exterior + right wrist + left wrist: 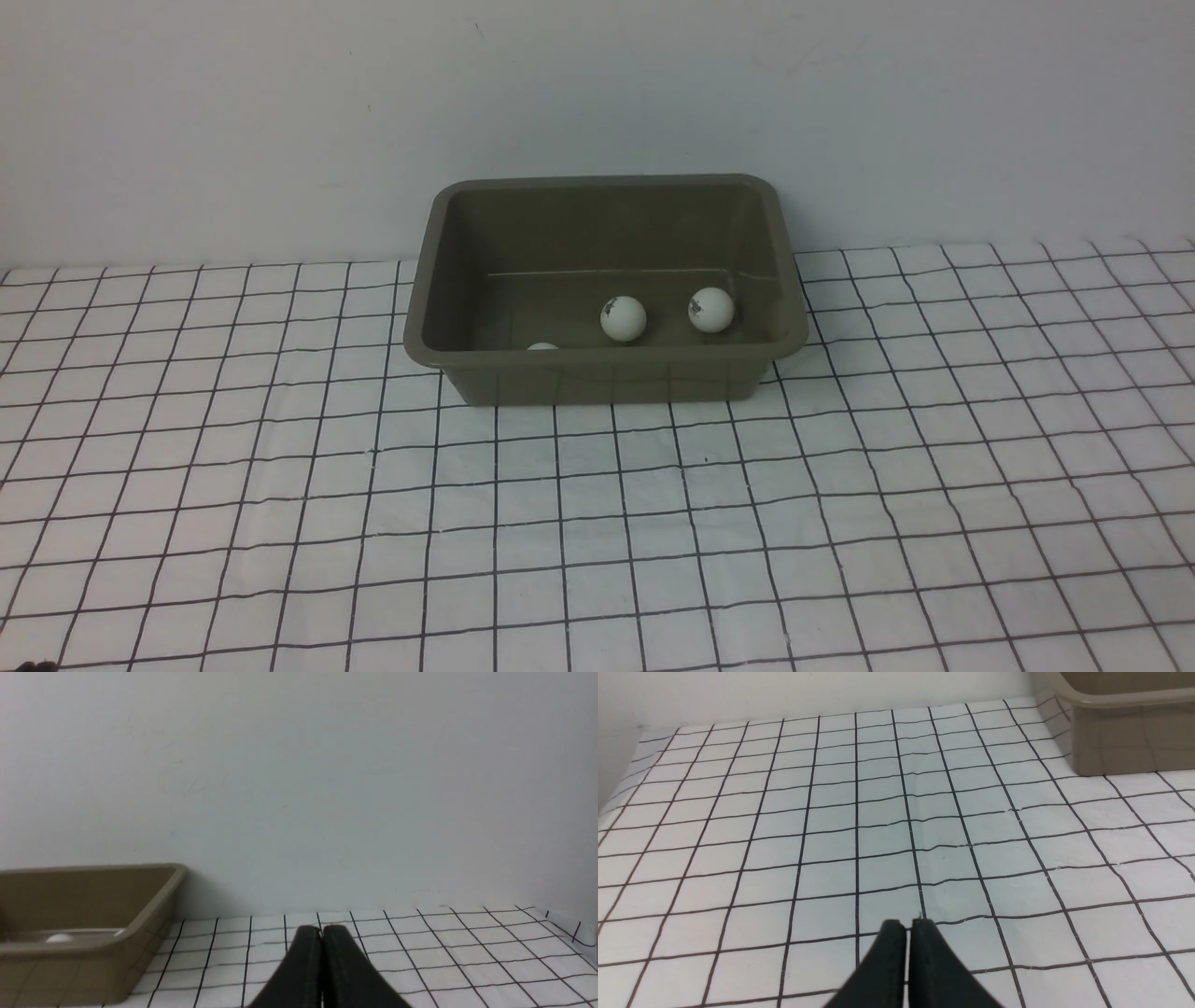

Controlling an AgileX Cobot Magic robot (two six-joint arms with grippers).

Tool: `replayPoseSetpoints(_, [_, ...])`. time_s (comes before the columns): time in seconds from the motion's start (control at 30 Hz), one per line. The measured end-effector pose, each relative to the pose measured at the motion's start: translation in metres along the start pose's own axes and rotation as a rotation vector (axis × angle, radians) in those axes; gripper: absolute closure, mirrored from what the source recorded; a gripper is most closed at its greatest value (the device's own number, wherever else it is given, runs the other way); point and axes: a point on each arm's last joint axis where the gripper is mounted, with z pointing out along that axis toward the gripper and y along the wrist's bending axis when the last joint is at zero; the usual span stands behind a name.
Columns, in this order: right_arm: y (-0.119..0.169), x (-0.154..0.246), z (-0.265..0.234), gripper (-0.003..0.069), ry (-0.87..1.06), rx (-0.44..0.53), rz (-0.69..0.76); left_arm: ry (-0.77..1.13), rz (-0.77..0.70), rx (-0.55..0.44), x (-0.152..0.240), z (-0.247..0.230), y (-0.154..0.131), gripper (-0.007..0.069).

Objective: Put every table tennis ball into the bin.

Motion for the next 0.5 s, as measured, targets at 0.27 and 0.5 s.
replayPoseSetpoints(0.27, [-0.001, 0.016, -0.001, 0.0676, 0.171, 0.015, 0.062, 0.000, 0.000, 0.000, 0.000, 0.000, 0.000, 0.0630])
replayPoseSetpoints(0.5, [-0.003, 0.021, -0.003, 0.0676, 0.250, 0.038, 0.070, 0.000, 0.000, 0.000, 0.000, 0.000, 0.000, 0.0630])
